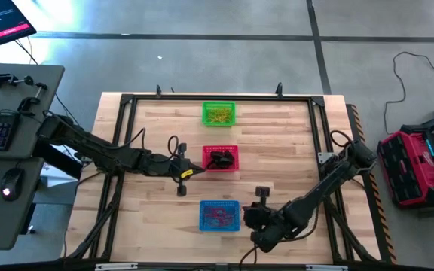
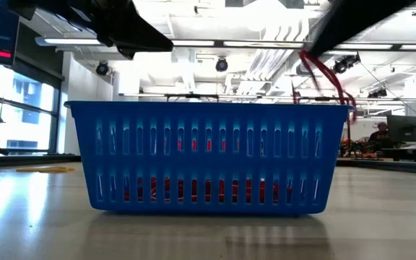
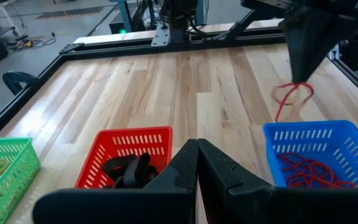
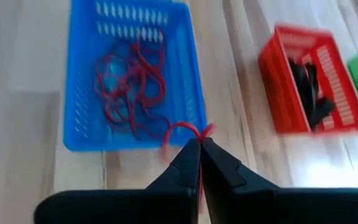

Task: Sort rubber bands into baskets
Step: Put the red rubber band into the blue bin

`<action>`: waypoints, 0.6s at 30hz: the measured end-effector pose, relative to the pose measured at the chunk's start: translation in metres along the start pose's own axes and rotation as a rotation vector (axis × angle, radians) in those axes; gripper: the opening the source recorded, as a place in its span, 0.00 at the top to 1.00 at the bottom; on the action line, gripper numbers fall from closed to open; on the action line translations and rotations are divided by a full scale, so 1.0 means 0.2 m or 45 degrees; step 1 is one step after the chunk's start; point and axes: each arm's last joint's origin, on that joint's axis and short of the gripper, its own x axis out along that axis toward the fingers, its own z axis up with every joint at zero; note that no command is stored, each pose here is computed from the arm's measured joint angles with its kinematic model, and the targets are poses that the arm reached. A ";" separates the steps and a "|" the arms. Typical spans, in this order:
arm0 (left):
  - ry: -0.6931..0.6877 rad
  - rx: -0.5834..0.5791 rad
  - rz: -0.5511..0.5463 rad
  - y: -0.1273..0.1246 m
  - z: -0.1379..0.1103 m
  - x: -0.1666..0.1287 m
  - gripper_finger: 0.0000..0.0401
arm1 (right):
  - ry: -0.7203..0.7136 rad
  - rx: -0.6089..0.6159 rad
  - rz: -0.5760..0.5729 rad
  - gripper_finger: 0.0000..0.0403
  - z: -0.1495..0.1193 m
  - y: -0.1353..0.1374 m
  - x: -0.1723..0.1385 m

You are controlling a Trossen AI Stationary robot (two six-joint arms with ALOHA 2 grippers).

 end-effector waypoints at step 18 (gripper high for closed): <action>0.007 0.020 -0.007 -0.01 0.00 0.00 1.00 | -0.158 -0.154 0.241 1.00 0.22 -0.13 0.19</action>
